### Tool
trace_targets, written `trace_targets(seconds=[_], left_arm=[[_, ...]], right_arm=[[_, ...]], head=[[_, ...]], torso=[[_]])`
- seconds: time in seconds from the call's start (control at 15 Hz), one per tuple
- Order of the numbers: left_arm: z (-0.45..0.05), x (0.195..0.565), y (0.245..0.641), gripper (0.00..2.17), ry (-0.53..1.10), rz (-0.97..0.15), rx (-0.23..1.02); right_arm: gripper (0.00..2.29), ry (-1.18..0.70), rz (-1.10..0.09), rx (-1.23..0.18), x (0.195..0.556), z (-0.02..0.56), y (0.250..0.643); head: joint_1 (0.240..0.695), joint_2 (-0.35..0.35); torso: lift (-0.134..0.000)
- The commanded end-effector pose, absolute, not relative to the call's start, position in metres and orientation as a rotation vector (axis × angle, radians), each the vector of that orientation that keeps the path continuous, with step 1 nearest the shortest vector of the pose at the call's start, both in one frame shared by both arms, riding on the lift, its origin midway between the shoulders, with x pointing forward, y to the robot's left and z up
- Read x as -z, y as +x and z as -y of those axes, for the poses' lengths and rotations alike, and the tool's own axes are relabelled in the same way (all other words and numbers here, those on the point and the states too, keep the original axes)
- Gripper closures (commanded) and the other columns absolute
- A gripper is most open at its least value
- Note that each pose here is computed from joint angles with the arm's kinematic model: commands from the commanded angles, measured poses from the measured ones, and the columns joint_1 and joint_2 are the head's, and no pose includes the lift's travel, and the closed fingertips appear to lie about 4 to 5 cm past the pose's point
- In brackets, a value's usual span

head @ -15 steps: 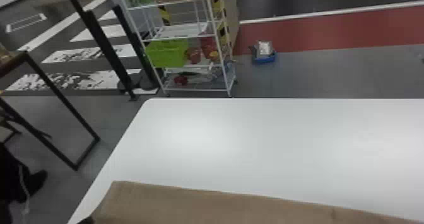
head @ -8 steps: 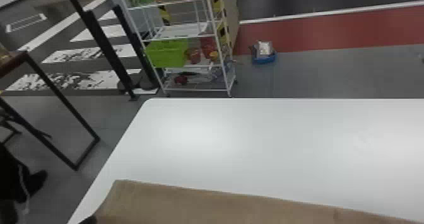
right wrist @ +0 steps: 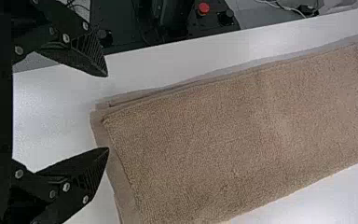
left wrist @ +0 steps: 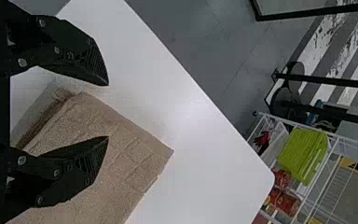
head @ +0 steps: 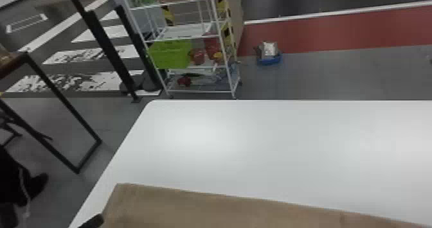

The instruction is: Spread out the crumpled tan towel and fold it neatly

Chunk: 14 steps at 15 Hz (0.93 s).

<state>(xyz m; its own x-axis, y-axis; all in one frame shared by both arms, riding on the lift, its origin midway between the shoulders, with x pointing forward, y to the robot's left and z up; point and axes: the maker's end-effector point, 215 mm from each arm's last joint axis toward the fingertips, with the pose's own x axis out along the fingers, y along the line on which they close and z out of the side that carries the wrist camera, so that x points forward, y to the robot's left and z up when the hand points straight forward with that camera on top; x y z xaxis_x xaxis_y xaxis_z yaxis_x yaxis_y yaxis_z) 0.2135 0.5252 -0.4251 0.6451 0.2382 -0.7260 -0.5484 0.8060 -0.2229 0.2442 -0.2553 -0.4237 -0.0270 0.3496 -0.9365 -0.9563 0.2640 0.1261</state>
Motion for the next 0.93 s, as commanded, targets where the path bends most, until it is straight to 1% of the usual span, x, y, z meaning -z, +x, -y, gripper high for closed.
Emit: trace_targets(seconds=[0.0,0.07,0.2,0.27,0.4,0.47,0.6,0.67,0.73,0.87], left_arm=[[-0.526,0.425,0.214,0.15,-0.454,-0.737,-0.469],[-0.526,0.426,0.213,0.15,-0.456,-0.739,-0.471],[-0.529,0.427,0.213,0.15,-0.455,-0.735,-0.479],[-0.530,0.427,0.213,0.15,-0.457,-0.731,-0.481],[-0.534,0.424,0.215,0.15,-0.450,-0.720,-0.489],[-0.537,0.423,0.214,0.15,-0.444,-0.715,-0.501],[-0.545,0.418,0.214,0.15,-0.432,-0.695,-0.519],[-0.546,0.412,0.217,0.15,-0.427,-0.680,-0.514],[-0.545,0.408,0.220,0.15,-0.424,-0.672,-0.502],[-0.531,0.404,0.229,0.14,-0.437,-0.658,-0.443]], right_arm=[[0.08,-0.577,-1.025,-1.186,0.393,0.244,0.265],[0.09,-0.514,-0.942,-1.178,0.373,0.241,0.281],[0.09,-0.432,-0.888,-1.120,0.359,0.256,0.299],[0.09,-0.363,-0.874,-1.095,0.358,0.261,0.309],[0.09,-0.242,-0.865,-1.064,0.368,0.266,0.320],[0.08,-0.153,-0.829,-1.014,0.371,0.268,0.334],[0.08,-0.073,-0.796,-0.886,0.388,0.285,0.358],[0.08,-0.056,-0.794,-0.839,0.395,0.295,0.365],[0.08,-0.032,-0.778,-0.798,0.395,0.305,0.370],[0.08,0.061,-0.696,-0.700,0.381,0.324,0.391]], head=[[0.695,0.350],[0.695,0.350],[0.695,0.350],[0.695,0.350],[0.695,0.350],[0.695,0.350],[0.695,0.350],[0.695,0.350],[0.695,0.350],[0.695,0.350]], torso=[[-0.122],[-0.122],[-0.122],[-0.122],[-0.122],[-0.122],[-0.122],[-0.122],[-0.122],[-0.122]])
